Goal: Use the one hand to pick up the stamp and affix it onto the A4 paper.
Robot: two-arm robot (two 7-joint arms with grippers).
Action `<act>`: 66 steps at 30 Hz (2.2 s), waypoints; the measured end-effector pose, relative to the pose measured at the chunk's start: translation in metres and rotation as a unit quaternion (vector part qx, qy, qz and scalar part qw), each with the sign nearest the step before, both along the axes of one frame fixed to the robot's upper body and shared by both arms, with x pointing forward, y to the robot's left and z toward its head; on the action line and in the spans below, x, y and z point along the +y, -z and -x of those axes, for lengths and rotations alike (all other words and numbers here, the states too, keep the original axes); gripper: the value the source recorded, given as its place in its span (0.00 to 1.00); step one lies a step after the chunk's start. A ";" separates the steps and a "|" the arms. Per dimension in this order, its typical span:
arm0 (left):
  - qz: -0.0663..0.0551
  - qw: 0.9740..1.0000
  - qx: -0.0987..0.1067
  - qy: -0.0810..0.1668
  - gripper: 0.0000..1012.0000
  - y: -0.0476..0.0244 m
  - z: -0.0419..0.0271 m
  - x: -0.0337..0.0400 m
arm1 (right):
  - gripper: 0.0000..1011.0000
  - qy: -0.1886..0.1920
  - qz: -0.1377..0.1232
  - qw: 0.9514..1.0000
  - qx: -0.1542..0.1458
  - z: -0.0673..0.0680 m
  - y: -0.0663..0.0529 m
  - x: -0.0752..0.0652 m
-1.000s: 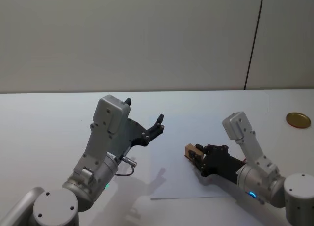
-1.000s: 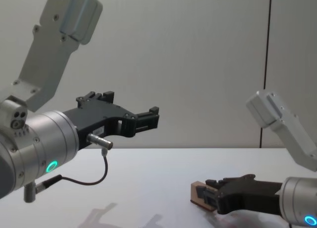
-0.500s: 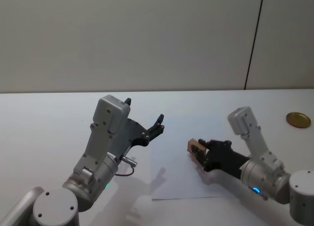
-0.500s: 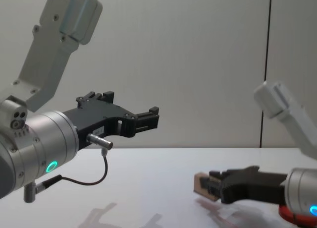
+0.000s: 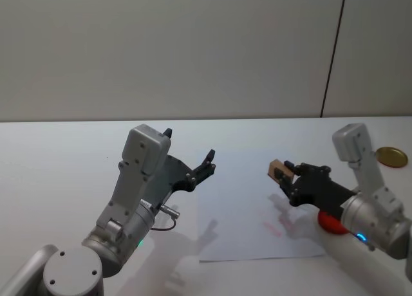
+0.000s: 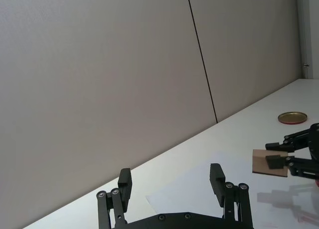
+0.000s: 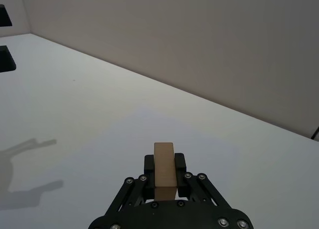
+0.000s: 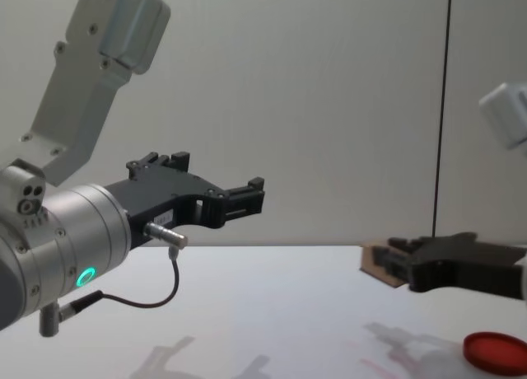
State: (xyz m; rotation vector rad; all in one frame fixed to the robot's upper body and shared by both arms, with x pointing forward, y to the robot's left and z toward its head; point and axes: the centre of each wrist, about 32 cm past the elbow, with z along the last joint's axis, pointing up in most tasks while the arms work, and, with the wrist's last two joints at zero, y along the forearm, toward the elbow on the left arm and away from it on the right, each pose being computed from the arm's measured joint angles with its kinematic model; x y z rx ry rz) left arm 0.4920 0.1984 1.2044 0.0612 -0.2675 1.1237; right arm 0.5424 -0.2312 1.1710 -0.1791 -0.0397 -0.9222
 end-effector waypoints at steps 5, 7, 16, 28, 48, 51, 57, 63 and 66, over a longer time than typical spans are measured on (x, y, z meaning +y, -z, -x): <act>0.000 1.000 0.000 0.000 0.98 0.0000 0.0000 0.0000 | 0.22 0.010 0.004 1.000 0.000 0.006 -0.003 -0.010; 0.000 1.000 0.000 0.000 0.98 0.0000 0.0000 0.0000 | 0.22 0.015 0.006 1.000 0.001 0.009 -0.003 -0.015; 0.000 1.000 0.000 0.000 0.98 0.0000 0.0000 0.0000 | 0.22 0.030 0.014 0.999 0.010 0.024 -0.003 -0.032; 0.000 1.000 0.000 0.000 0.98 0.0000 0.0000 0.0000 | 0.22 0.050 0.024 0.998 0.028 0.038 0.004 -0.047; 0.000 1.000 0.000 0.000 0.98 0.0000 0.0000 0.0000 | 0.23 0.072 0.036 0.995 0.053 0.048 0.014 -0.064; 0.000 1.000 0.000 0.000 0.98 0.0000 0.0000 0.0000 | 0.31 0.073 0.036 0.995 0.056 0.048 0.015 -0.066; 0.000 1.000 0.000 0.000 0.98 0.0000 0.0000 0.0000 | 0.51 0.074 0.035 0.995 0.061 0.047 0.015 -0.067; 0.000 1.000 0.000 0.000 0.98 0.0000 0.0000 0.0000 | 0.68 0.075 0.032 0.995 0.061 0.047 0.014 -0.068; 0.000 1.000 0.000 0.000 0.98 0.0000 0.0000 0.0000 | 0.79 0.076 0.027 0.995 0.052 0.047 0.012 -0.068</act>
